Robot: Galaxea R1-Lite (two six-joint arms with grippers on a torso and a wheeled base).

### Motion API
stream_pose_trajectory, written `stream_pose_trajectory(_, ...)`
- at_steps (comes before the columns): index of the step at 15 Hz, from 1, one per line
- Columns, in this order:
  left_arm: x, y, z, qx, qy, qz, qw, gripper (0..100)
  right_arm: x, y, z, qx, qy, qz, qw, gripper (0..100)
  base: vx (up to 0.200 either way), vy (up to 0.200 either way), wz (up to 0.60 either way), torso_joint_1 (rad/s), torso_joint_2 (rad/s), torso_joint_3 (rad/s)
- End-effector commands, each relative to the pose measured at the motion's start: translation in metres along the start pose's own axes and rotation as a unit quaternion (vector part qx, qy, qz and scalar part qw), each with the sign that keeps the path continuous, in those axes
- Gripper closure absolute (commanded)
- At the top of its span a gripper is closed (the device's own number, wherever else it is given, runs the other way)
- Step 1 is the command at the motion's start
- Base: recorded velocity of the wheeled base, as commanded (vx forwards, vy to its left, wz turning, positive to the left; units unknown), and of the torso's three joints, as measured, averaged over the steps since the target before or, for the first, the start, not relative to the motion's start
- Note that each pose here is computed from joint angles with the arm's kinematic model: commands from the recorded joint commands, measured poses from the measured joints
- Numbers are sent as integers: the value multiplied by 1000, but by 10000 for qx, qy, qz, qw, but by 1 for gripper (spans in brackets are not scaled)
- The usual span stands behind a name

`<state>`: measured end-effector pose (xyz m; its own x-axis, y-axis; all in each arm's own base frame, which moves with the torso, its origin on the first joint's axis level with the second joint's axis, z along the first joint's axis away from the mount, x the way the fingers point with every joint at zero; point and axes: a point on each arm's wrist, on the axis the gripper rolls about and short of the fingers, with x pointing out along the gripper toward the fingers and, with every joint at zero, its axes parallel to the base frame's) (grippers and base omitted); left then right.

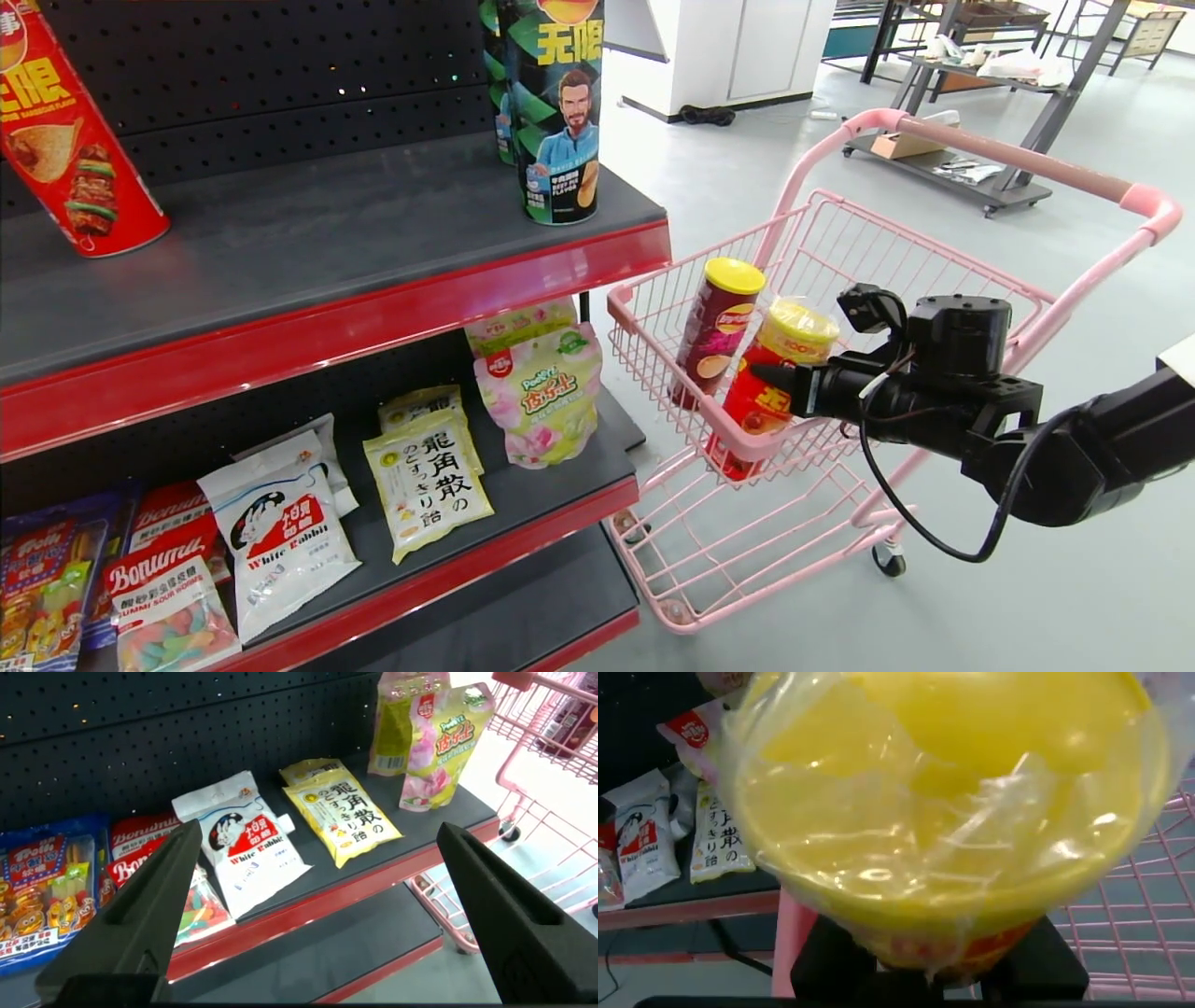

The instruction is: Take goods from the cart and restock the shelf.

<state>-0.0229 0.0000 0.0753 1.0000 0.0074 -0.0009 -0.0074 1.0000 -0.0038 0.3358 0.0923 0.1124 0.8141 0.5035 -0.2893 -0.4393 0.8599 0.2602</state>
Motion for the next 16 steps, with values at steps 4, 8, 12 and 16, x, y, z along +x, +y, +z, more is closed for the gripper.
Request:
stream_pose_trajectory(4,0,0,0,-4,3,1,10000,0,-77,20,84,-399,-1340,-155,9901,100,0,0,0,0,0,0)
stream_pose_trajectory(8,0,0,0,-4,3,1,10000,0,-155,54,119,-719,-1620,-135,9841,100,0,0,0,0,0,0)
stream_pose_trajectory(12,0,0,0,-4,3,1,10000,0,-202,108,88,-856,-825,757,9900,100,0,0,0,0,0,0)
stream_pose_trajectory(16,0,0,0,-12,3,1,10000,0,-190,128,67,-1184,-142,1416,9827,100,0,0,0,0,0,0)
